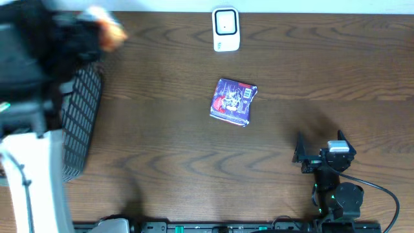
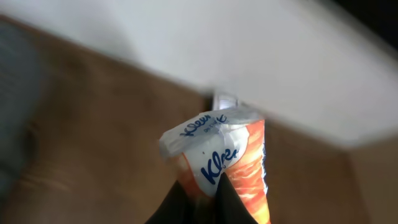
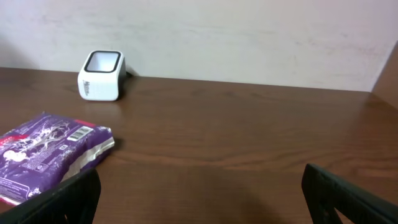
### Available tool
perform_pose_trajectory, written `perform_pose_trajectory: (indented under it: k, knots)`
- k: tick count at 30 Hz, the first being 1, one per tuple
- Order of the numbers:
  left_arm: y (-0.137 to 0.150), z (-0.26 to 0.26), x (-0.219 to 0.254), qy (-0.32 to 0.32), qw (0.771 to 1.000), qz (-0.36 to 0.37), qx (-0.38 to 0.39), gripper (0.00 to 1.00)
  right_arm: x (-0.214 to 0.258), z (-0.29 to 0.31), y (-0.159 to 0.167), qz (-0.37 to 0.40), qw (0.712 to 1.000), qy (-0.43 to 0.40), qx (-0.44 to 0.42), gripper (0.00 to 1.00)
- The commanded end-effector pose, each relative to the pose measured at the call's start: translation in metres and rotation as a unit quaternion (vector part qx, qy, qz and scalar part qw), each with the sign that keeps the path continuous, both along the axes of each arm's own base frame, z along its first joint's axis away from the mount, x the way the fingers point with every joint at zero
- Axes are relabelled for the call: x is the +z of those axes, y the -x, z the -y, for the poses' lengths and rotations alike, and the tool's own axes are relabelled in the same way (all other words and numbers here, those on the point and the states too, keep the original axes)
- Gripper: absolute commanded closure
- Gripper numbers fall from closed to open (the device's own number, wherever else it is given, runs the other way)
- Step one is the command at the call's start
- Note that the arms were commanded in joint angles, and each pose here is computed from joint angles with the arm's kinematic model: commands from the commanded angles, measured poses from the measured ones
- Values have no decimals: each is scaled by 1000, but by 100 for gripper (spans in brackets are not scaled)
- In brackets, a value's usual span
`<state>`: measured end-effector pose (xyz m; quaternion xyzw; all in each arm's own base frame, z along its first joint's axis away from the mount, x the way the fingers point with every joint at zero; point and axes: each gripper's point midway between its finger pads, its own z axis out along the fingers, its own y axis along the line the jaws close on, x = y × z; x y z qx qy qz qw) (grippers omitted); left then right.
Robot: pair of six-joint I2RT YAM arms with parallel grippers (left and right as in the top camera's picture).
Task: Scan the item barcode
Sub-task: 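Grasp the orange Kleenex tissue pack from the basket, then set the orange tissue pack left of the purple package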
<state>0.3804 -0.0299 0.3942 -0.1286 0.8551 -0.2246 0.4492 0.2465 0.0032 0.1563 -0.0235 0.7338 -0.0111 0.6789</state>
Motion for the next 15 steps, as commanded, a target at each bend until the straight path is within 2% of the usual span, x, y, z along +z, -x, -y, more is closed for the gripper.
perform_pose_trajectory:
  k: [1,6,12,15]
  knots:
    - [-11,36,-64,-86,992,-80,-51,93,-1,-2,0,-2,1000,6,4,1]
    - [-17,77,-147,-159,960,-184,-140,93,-1,-2,0,-2,1000,6,4,1]
    - [-29,106,-234,-173,926,-283,-180,92,-1,-2,0,-2,1000,6,4,1]
    - [-25,119,-280,-177,903,-338,-197,92,-1,-2,0,-2,1000,6,4,1]
